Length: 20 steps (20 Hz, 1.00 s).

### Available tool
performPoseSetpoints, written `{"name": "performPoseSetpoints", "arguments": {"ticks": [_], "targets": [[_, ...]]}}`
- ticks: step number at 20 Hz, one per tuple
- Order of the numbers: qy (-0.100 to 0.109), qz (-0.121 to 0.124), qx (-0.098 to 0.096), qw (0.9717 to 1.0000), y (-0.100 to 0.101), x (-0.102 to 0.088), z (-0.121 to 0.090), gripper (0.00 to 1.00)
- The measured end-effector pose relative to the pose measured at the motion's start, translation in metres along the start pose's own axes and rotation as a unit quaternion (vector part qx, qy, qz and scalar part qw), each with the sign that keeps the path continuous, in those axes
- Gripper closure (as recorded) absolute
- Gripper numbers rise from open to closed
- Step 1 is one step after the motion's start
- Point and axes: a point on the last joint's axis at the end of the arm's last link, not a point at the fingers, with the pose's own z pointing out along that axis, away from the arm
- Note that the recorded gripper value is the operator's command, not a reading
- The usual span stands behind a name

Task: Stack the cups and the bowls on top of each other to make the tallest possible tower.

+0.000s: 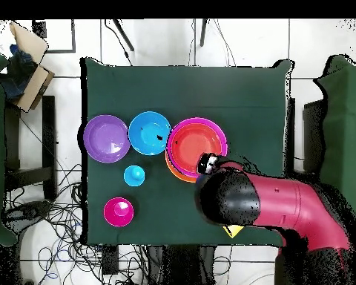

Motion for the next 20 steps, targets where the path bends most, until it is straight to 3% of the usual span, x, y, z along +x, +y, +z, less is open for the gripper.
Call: {"name": "performPoseSetpoints", "arguments": {"ticks": [4, 11, 16, 20], "targets": [[-0.004, -0.019, 0.000, 0.9998, 0.021, -0.001, -0.003, 0.00], [-0.018, -0.086, -0.005, 0.9961, 0.092, 0.012, 0.018, 0.00], [-0.021, -0.102, -0.005, 0.9946, 0.122, 0.023, 0.032, 0.00], [-0.021, -0.099, -0.008, 0.9948, 0.142, 0.032, 0.048, 0.00]]}}
